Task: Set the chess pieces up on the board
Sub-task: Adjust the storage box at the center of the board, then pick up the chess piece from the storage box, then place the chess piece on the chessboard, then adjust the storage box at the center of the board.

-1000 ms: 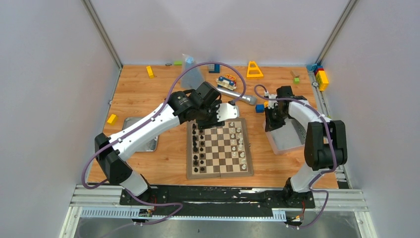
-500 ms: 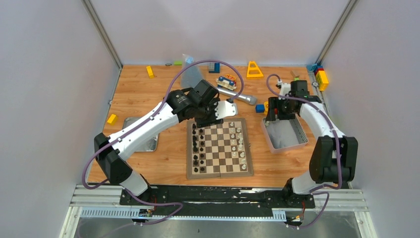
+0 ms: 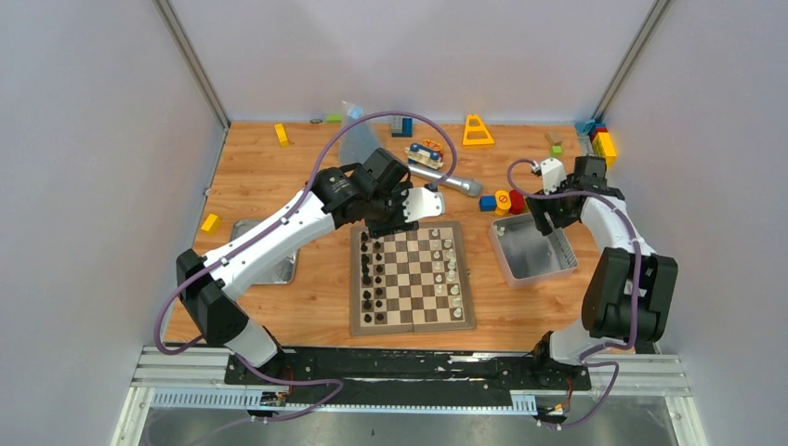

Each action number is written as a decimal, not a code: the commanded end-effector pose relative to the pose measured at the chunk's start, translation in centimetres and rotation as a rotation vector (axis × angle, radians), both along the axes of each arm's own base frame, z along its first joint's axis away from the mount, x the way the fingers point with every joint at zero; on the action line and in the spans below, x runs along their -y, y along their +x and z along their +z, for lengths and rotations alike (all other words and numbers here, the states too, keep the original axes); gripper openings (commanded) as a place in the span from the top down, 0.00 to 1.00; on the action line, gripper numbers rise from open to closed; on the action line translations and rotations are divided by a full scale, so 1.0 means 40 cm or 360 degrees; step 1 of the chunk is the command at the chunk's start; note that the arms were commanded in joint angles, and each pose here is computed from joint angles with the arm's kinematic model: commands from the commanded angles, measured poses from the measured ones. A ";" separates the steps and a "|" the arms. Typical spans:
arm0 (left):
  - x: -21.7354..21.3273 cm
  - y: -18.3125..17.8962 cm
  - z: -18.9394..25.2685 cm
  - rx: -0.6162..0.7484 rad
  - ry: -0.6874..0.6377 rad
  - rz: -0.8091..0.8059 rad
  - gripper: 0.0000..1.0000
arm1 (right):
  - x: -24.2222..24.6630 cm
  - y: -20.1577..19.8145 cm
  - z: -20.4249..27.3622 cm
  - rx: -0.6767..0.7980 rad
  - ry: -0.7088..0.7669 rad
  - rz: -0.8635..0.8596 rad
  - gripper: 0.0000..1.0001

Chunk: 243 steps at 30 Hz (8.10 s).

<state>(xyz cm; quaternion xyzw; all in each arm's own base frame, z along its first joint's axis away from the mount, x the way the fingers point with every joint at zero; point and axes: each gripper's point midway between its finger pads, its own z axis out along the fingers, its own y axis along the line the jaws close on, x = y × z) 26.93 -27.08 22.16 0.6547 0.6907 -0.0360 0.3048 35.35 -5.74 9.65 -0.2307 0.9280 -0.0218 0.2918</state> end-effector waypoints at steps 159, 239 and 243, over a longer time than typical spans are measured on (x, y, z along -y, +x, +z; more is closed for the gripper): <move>-0.183 0.102 0.089 -0.0093 -0.0630 0.0550 0.11 | -0.653 0.005 -0.060 -0.0331 0.0248 0.0683 0.95; -0.196 0.128 0.075 -0.0047 -0.0532 0.0543 0.10 | -0.064 0.145 -0.092 -0.0188 -0.0326 0.0813 0.13; -0.193 0.125 0.078 -0.0048 -0.0545 0.0533 0.10 | -0.045 0.114 -0.107 -0.0236 -0.0328 0.0769 0.31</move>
